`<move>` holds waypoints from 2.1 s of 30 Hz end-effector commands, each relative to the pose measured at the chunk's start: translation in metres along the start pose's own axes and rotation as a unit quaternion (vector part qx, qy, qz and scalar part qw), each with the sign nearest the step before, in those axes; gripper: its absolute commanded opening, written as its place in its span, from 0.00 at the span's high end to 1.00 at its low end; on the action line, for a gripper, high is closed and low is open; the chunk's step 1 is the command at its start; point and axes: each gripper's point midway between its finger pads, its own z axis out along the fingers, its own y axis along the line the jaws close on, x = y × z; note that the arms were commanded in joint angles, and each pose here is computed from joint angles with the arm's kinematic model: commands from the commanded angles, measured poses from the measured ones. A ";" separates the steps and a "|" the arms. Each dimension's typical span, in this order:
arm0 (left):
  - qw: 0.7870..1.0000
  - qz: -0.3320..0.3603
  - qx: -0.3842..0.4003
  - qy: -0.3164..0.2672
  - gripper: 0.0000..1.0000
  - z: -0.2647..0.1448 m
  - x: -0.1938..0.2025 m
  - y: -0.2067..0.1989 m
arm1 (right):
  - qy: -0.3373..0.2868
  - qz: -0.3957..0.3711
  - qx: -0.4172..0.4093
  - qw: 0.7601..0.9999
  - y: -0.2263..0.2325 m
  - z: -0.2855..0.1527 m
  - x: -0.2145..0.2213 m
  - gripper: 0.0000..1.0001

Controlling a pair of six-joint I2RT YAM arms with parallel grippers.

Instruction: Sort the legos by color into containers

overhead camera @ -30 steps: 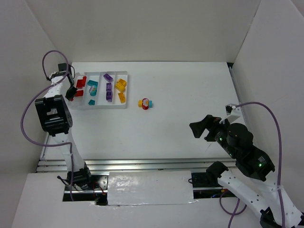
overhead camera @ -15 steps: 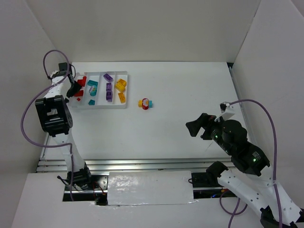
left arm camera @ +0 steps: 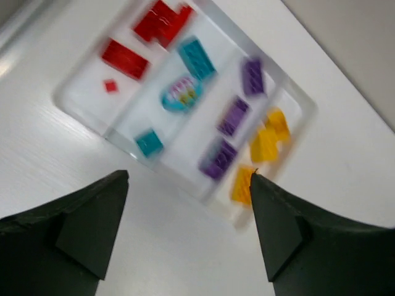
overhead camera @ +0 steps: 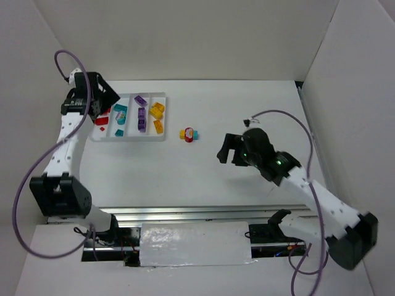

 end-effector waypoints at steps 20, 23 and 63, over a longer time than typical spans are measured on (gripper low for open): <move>0.942 0.207 0.261 0.034 0.01 -0.153 0.133 0.029 | 0.113 -0.044 0.140 0.983 0.054 0.269 -0.039 0.00; 0.932 0.216 0.282 0.069 0.01 -0.150 0.148 0.023 | 0.098 -0.047 0.107 0.988 0.067 0.280 -0.046 0.00; 0.921 0.218 0.310 0.087 0.01 -0.153 0.158 0.016 | 0.185 -0.091 0.069 0.976 0.053 0.240 0.026 1.00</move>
